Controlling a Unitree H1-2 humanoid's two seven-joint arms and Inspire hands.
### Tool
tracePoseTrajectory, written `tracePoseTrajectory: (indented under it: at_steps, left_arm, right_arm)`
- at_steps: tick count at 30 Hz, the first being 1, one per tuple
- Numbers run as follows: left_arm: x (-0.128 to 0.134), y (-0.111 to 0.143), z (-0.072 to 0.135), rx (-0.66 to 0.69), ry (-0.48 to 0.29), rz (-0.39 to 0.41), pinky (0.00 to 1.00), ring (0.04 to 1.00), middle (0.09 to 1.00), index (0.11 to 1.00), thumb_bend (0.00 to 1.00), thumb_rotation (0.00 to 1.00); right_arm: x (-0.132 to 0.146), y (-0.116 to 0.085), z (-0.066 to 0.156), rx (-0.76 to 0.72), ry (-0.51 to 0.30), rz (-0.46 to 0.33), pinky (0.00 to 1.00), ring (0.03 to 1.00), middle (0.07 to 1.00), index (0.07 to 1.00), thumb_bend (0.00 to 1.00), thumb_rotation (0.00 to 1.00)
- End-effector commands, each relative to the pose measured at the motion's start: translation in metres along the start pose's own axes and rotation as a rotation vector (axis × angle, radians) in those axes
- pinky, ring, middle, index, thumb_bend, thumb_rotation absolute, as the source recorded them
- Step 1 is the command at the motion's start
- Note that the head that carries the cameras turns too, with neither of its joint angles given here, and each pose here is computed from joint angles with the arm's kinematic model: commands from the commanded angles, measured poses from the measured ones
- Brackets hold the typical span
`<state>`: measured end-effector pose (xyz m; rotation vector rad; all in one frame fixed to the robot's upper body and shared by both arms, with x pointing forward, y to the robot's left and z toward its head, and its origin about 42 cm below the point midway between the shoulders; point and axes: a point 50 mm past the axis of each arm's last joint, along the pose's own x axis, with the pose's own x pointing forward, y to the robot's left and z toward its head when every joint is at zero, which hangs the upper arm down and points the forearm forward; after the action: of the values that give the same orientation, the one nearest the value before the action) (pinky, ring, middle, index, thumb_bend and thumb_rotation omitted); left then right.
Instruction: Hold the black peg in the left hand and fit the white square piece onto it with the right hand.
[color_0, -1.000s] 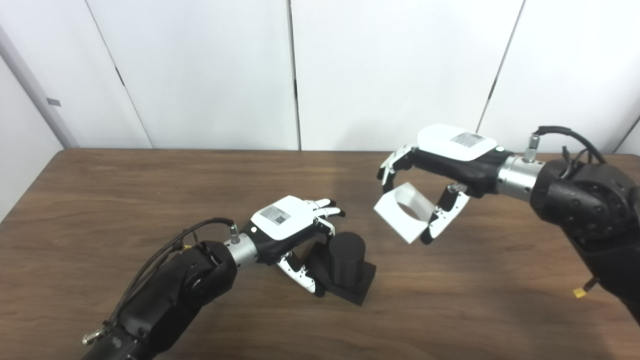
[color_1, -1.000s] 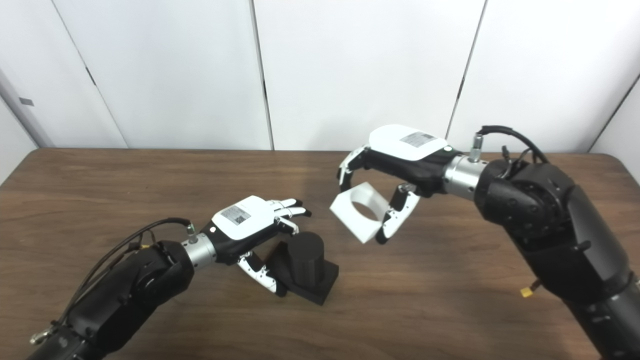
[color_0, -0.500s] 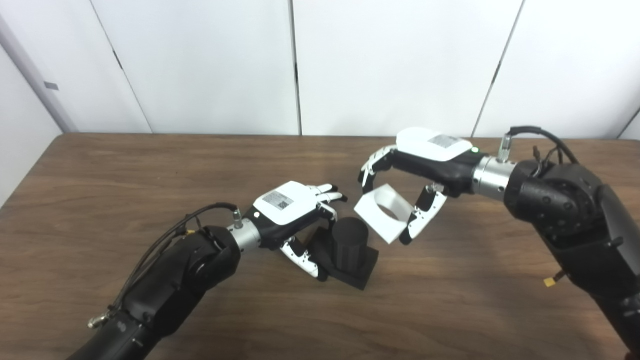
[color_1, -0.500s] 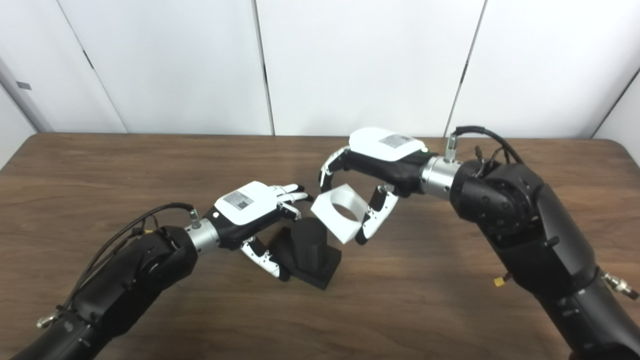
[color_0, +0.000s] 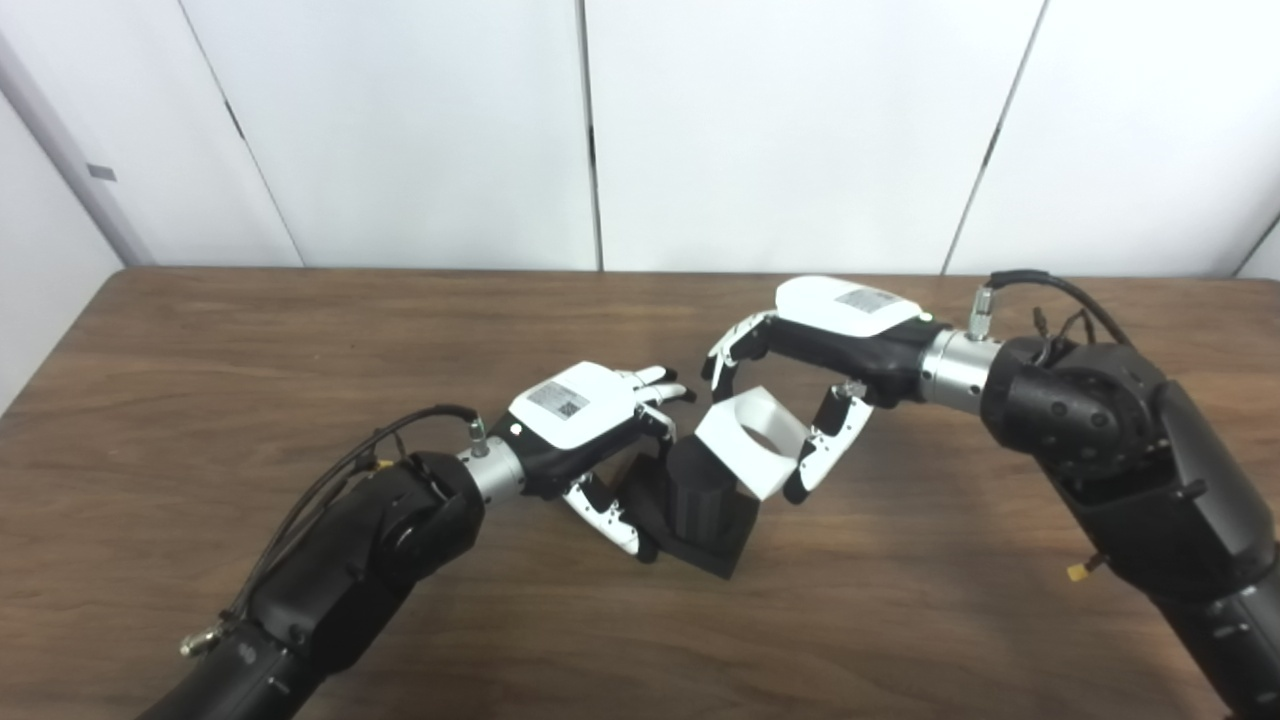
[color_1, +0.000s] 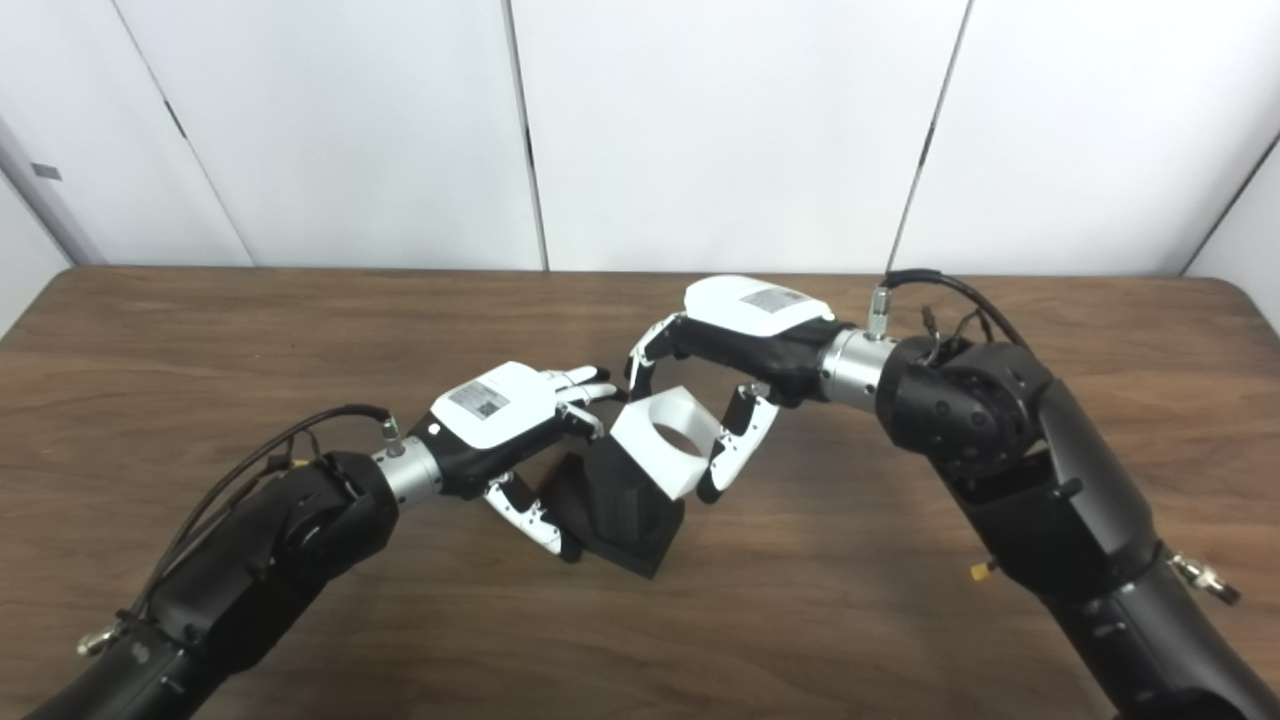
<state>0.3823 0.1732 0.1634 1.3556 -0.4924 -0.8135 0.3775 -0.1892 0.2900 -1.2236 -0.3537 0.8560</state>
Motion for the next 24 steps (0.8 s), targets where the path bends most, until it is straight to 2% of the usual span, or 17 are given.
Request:
tracePoseTrajectory:
  at_steps: [1,14,24]
  left_arm:
    - [0.003,-0.012,0.007,0.040,-0.009,-0.078,0.90,0.979,0.936,0.491,0.52,0.08]
    - [0.003,-0.013,0.009,0.048,-0.012,-0.072,0.88,0.973,0.932,0.491,0.52,0.08]
    - [0.004,-0.013,0.011,0.036,-0.011,-0.075,0.90,0.978,0.937,0.491,0.52,0.08]
  right_arm:
    - [0.000,-0.017,0.006,-0.027,-0.020,-0.062,0.75,0.828,0.774,0.479,0.52,0.13]
    - [0.008,-0.006,0.016,-0.005,-0.077,-0.077,0.74,0.817,0.771,0.478,0.52,0.13]
    - [0.016,0.000,0.021,0.023,-0.088,-0.066,0.76,0.829,0.771,0.478,0.52,0.13]
